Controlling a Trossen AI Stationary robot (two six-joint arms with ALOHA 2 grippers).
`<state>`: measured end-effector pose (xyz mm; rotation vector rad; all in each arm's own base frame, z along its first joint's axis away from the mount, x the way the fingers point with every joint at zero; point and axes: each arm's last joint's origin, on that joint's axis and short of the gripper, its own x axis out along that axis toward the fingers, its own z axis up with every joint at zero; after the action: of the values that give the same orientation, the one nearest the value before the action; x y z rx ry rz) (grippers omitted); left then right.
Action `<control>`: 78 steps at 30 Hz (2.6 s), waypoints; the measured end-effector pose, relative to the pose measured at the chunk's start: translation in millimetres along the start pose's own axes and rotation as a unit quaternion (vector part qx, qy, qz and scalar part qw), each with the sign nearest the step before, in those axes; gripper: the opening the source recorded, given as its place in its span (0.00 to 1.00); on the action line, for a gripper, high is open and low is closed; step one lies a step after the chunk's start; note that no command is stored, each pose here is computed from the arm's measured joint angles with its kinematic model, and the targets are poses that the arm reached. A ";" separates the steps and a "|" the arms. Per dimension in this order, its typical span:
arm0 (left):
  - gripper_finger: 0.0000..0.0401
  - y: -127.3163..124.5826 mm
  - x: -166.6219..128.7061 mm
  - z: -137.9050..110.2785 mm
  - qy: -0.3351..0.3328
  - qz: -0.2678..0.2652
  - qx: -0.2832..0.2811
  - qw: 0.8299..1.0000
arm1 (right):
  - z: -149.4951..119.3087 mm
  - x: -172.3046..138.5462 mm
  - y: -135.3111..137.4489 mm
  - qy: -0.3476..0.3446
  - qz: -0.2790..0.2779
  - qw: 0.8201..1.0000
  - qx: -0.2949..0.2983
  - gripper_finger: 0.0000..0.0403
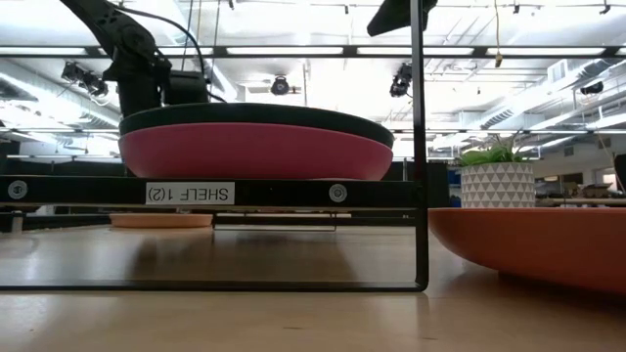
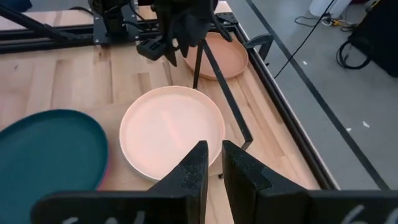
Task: Place and stack plates onto a shelf
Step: Stack the brown plate on top of the light orange plate on the shelf
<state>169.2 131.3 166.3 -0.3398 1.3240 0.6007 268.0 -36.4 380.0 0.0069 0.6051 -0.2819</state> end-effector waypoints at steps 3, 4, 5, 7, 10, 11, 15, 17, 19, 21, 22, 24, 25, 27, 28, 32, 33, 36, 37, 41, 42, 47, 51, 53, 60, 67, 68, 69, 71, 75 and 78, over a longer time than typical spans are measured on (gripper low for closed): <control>0.47 0.1 6.1 2.0 0.007 0.010 0.030 0.999 | 0.0 0.0 0.1 0.000 0.002 1.000 0.007 0.13; 0.46 0.4 8.4 3.2 0.008 0.018 0.039 0.999 | 0.0 0.0 0.2 0.000 0.003 1.000 0.011 0.13; 0.46 0.6 10.4 3.8 0.011 0.025 0.048 0.998 | 0.0 0.0 0.2 0.000 0.003 1.000 0.014 0.13; 0.45 0.5 14.9 5.0 0.017 0.029 0.067 0.997 | 0.0 0.0 0.2 0.000 0.003 1.000 0.019 0.13; 0.43 -0.2 22.4 5.8 0.030 0.027 0.078 0.996 | 0.0 -0.2 1.3 0.000 0.005 1.000 0.024 0.13; 0.42 -0.5 25.5 5.7 0.037 0.025 0.080 0.996 | 0.0 -0.2 1.7 0.000 0.005 1.000 0.029 0.13; 0.36 -2.1 34.7 5.5 0.059 0.006 0.088 0.994 | 0.0 -0.5 3.5 0.000 0.008 0.999 0.048 0.13; 0.31 -2.3 36.7 6.0 0.063 -0.001 0.087 0.994 | 0.0 -0.8 5.0 0.000 0.010 0.999 0.051 0.13; 0.24 -2.6 37.7 5.9 0.063 -0.004 0.087 0.994 | -0.1 -1.0 6.4 0.000 0.012 0.999 0.050 0.13; 0.17 -3.1 36.8 6.4 0.059 -0.004 0.087 0.994 | -0.1 -1.2 7.2 0.000 0.013 0.999 0.049 0.13; 0.13 -3.0 35.7 6.5 0.056 -0.003 0.087 0.995 | -0.1 -1.2 7.7 0.000 0.014 0.999 0.049 0.13; 0.05 -2.8 32.6 5.8 0.052 -0.002 0.085 0.995 | -0.1 -1.4 8.4 -0.001 0.014 0.999 0.049 0.13; 0.04 -2.9 31.3 5.2 0.052 -0.002 0.084 0.995 | -0.1 -1.4 8.7 -0.001 0.015 0.999 0.049 0.13; 0.04 -2.8 27.9 3.4 0.052 -0.004 0.084 0.995 | -0.1 -1.5 8.9 -0.001 0.015 0.999 0.049 0.13; 0.04 -2.6 25.5 2.5 0.052 -0.007 0.084 0.995 | -0.1 -1.5 8.9 -0.001 0.015 0.999 0.049 0.13; 0.04 -1.7 15.8 -0.3 0.043 -0.008 0.078 0.996 | -0.1 -1.5 8.9 -0.001 0.014 0.999 0.047 0.13; 0.04 -1.5 12.7 -1.1 0.039 -0.009 0.072 0.997 | -0.1 -1.5 8.9 -0.001 0.014 0.999 0.045 0.13; 0.04 -1.0 -0.6 -1.3 0.024 -0.018 0.048 0.998 | -0.1 -1.5 8.9 -0.001 0.014 0.999 0.039 0.13; 0.04 -0.4 -6.9 0.3 0.014 -0.019 0.037 0.999 | -0.1 -1.5 8.9 -0.001 0.014 0.999 0.037 0.13; 0.04 2.3 -34.6 5.9 -0.030 -0.019 0.005 0.999 | -0.1 -1.5 8.9 -0.001 0.014 0.999 0.031 0.13; 0.04 3.3 -41.8 8.9 -0.045 -0.015 -0.005 0.999 | -0.1 -1.5 8.9 -0.001 0.014 0.999 0.030 0.13; 0.04 8.5 -81.1 25.7 -0.115 0.002 -0.037 0.993 | 0.9 -1.4 8.6 -0.007 0.014 1.000 0.018 0.13; 0.04 6.8 -114.7 43.2 -0.176 -0.001 -0.021 0.984 | 2.1 -1.5 8.6 -0.012 0.014 1.000 0.015 0.13; 0.04 5.3 -133.6 51.5 -0.212 -0.001 -0.001 0.977 | 2.1 -1.5 8.7 -0.013 0.014 1.000 0.016 0.13; 0.04 -8.8 -190.4 71.4 -0.337 -0.032 0.117 0.934 | 2.1 -1.5 8.7 -0.012 0.016 0.999 0.026 0.13; 0.04 -37.4 -208.2 74.3 -0.394 -0.081 0.207 0.892 | -0.4 -1.6 8.0 0.000 0.005 1.000 0.024 0.13; 0.04 -42.1 -208.9 73.3 -0.395 -0.088 0.215 0.889 | -2.8 -2.5 7.4 0.011 -0.002 1.000 0.020 0.13; 0.04 -46.7 -209.6 72.2 -0.395 -0.094 0.223 0.886 | -5.5 -3.7 6.6 0.024 -0.011 1.000 0.017 0.13; 0.04 -56.7 -210.8 69.2 -0.393 -0.106 0.240 0.881 | -11.1 -7.3 4.6 0.049 -0.030 0.998 0.014 0.13; 0.04 -79.1 -214.5 61.3 -0.392 -0.132 0.281 0.866 | -21.3 -11.8 0.8 0.096 -0.065 0.993 0.018 0.13; 0.04 -97.9 -215.0 55.5 -0.387 -0.153 0.315 0.853 | -26.3 -13.9 -2.6 0.119 -0.096 0.988 0.028 0.13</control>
<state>244.0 37.4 377.1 0.2289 0.5945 -0.0186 241.7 -32.9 366.3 0.0380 0.8360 -0.4889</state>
